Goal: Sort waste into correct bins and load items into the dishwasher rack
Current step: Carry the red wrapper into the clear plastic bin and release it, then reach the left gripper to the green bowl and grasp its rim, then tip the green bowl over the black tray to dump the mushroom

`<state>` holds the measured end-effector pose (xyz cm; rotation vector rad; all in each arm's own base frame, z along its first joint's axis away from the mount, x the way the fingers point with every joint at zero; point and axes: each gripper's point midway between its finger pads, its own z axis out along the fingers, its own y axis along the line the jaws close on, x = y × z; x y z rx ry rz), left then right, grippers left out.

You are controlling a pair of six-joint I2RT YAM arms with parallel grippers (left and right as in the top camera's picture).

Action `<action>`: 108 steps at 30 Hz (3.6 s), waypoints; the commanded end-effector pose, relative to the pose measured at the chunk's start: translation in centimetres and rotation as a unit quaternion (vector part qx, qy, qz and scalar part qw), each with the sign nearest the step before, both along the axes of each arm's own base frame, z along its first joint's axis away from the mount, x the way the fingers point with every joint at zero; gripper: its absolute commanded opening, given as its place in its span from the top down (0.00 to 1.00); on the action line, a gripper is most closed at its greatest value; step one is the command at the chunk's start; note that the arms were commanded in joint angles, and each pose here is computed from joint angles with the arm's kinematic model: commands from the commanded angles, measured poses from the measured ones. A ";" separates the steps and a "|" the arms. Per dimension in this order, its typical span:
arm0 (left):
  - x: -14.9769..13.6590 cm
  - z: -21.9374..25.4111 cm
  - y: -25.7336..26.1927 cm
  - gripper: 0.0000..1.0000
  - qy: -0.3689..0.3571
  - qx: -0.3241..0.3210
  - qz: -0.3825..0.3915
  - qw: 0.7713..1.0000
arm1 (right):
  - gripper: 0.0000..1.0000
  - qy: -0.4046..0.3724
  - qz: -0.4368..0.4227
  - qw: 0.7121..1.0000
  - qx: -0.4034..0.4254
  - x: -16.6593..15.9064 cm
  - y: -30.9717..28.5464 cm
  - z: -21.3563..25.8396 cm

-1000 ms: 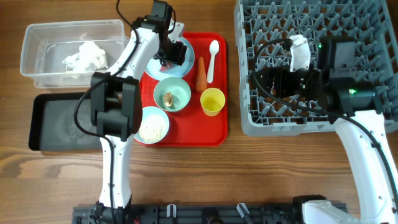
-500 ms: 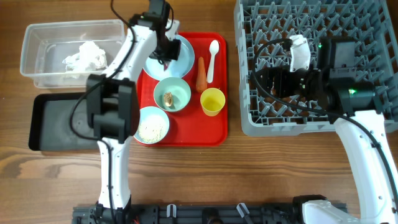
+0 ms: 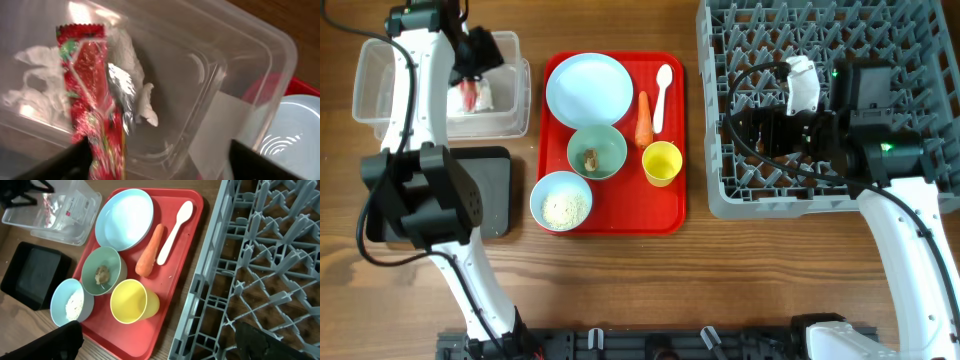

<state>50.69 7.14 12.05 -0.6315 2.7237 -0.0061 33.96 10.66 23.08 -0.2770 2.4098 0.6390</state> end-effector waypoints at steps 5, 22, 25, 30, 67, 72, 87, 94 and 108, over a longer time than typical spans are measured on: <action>0.9 0.8 -1.1 0.01 -0.024 -0.019 -0.004 1.000 | 0.00 -0.004 -0.006 1.000 -0.007 0.5 -0.2 0.3; -7.4 8.5 -17.1 0.01 0.010 -0.051 -0.182 0.982 | 0.00 -0.003 -0.024 0.999 -0.027 0.7 -1.0 -0.1; -8.8 8.3 -17.2 0.02 0.035 -0.058 -0.174 0.982 | 0.00 -0.005 -0.033 0.999 -0.019 0.5 -1.0 0.5; -10.3 7.9 -17.4 0.03 0.066 -0.057 -0.177 0.980 | 0.00 -0.051 -0.043 0.998 -0.019 -0.6 -1.6 3.4; -12.4 -6.1 -27.0 0.38 0.068 -0.026 -0.336 0.939 | 0.06 0.004 -0.177 0.981 -0.074 -0.9 -7.0 1.4; -12.7 -8.2 -27.0 0.44 0.092 -0.023 -0.335 0.937 | 0.06 0.003 -0.177 0.981 -0.074 -0.9 -7.0 1.4; -12.2 -9.0 -25.2 0.84 0.093 0.030 -0.243 0.965 | 0.06 0.006 -0.177 0.981 -0.074 -1.0 -7.0 1.3; -12.8 -10.5 -25.1 0.94 0.095 0.027 -0.231 0.968 | 0.06 0.005 -0.177 0.981 -0.074 -1.0 -6.9 1.3; -12.7 3.1 -25.1 0.96 -0.012 -0.027 -0.219 0.975 | 0.06 0.009 -0.185 0.980 -0.067 -1.0 -7.0 1.3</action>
